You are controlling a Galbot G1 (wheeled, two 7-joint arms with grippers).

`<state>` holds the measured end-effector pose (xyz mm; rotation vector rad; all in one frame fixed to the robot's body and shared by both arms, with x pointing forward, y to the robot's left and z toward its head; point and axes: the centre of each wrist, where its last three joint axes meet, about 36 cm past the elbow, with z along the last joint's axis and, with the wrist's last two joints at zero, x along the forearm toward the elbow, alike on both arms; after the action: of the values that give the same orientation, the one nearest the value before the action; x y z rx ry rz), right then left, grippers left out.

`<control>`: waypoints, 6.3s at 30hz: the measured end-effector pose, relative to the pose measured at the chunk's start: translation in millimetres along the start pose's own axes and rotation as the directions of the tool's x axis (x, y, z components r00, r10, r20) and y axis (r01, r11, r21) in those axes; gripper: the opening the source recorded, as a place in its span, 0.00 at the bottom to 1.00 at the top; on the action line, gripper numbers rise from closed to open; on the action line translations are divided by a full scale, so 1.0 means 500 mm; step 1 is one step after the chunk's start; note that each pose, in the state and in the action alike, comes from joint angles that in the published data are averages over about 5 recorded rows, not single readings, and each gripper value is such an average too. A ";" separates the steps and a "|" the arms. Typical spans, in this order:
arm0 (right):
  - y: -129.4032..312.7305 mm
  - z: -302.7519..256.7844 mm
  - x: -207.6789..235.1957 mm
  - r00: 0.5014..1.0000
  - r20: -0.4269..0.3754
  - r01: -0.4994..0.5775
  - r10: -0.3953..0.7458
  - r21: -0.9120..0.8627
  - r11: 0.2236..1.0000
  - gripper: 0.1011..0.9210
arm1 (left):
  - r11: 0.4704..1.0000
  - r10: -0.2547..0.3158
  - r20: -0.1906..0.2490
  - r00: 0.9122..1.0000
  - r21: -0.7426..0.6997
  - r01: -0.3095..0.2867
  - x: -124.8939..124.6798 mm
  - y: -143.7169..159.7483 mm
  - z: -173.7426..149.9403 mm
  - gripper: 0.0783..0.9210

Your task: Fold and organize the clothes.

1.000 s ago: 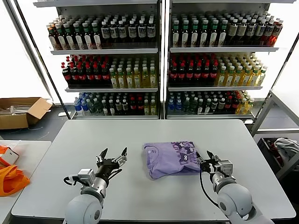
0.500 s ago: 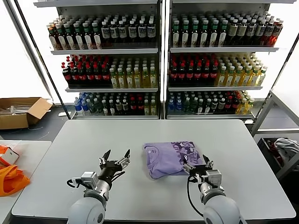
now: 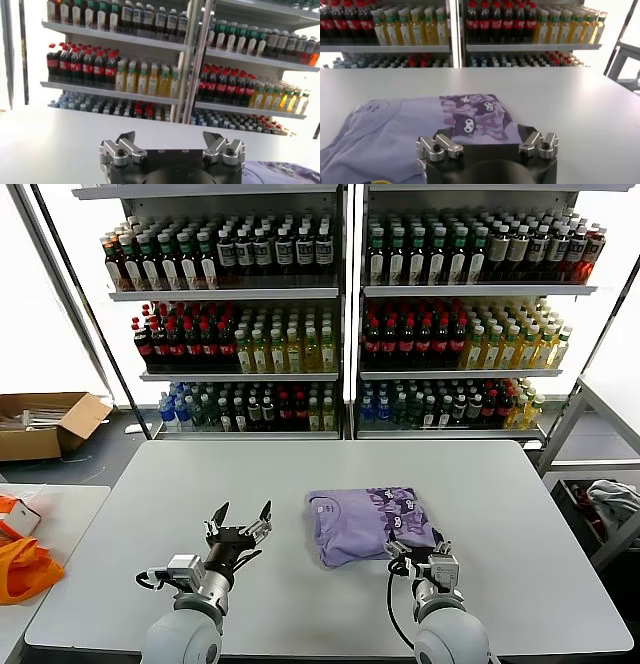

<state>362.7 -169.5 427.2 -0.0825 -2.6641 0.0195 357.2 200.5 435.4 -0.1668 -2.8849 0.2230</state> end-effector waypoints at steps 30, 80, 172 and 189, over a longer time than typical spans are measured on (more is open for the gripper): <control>0.007 0.014 0.049 1.000 -0.009 0.021 -0.021 -0.024 1.000 0.88 | 1.000 0.007 -0.032 0.999 -0.003 -0.007 0.015 -0.004 0.017 0.88; 0.097 -0.058 -0.008 0.975 0.107 0.195 -0.197 0.022 0.980 0.88 | 1.000 -0.012 -0.063 0.998 0.000 0.012 0.036 0.006 0.020 0.88; -0.273 -0.073 0.018 0.960 0.183 -0.229 0.212 0.081 0.970 0.88 | 0.995 -0.071 0.114 0.991 -0.064 0.078 0.061 0.047 0.018 0.88; -0.265 -0.065 0.027 0.960 0.184 -0.226 0.210 0.071 0.972 0.88 | 0.996 -0.073 0.122 0.990 -0.047 0.080 0.099 0.037 0.021 0.88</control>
<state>358.2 -300.7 466.3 -0.3600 -2.8115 0.2303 308.9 223.9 433.7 -0.0535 -3.0111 0.1488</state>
